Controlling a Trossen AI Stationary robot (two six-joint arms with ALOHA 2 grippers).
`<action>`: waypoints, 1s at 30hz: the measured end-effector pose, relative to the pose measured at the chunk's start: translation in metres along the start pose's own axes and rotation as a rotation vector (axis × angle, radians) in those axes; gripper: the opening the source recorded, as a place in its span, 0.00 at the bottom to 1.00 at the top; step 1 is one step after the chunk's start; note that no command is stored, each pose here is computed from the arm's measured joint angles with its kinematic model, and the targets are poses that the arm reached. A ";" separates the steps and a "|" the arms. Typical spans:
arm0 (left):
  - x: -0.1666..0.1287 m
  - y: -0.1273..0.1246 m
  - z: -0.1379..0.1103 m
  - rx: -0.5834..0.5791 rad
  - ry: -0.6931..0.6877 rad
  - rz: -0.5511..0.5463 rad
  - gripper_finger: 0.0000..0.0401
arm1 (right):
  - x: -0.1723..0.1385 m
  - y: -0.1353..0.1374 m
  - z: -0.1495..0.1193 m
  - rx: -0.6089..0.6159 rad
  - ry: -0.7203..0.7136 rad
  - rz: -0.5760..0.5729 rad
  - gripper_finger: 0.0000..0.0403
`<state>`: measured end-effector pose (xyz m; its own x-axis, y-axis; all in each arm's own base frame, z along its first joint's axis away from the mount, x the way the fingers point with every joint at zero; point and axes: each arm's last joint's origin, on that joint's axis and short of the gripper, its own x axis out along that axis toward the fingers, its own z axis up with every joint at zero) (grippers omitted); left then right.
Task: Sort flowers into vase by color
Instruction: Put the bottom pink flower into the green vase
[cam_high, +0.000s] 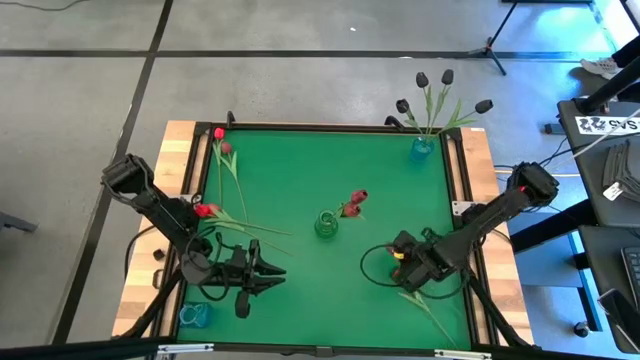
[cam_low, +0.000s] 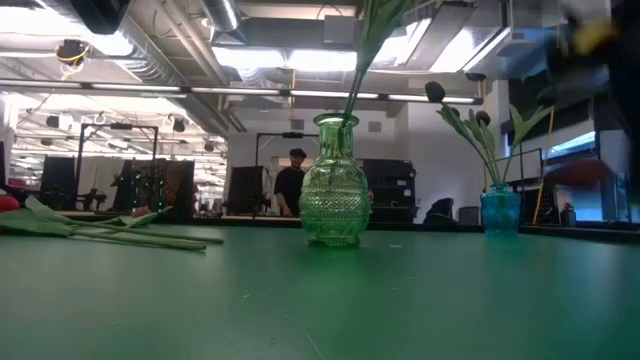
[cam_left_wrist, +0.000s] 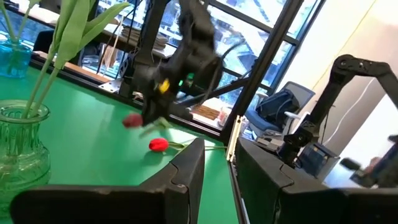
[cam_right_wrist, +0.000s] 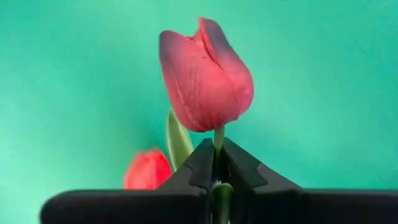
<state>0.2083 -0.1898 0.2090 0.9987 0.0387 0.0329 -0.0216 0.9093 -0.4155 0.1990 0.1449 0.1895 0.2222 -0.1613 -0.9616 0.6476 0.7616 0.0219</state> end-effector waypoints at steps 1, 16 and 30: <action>0.000 0.000 0.000 -0.003 0.000 0.000 0.22 | -0.013 0.000 0.005 -0.004 -0.061 -0.005 0.06; 0.000 0.000 0.000 -0.019 0.000 0.000 0.22 | -0.168 -0.081 0.072 0.125 -1.030 -0.127 0.02; 0.010 0.011 0.003 -0.019 -0.014 0.054 0.22 | -0.204 -0.115 0.197 -0.151 -1.251 0.260 0.01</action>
<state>0.2181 -0.1784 0.2077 0.9954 0.0932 0.0230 -0.0741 0.8979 -0.4339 0.2229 -0.0331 0.4368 0.9111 -0.4117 -0.0225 0.4123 0.9092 0.0585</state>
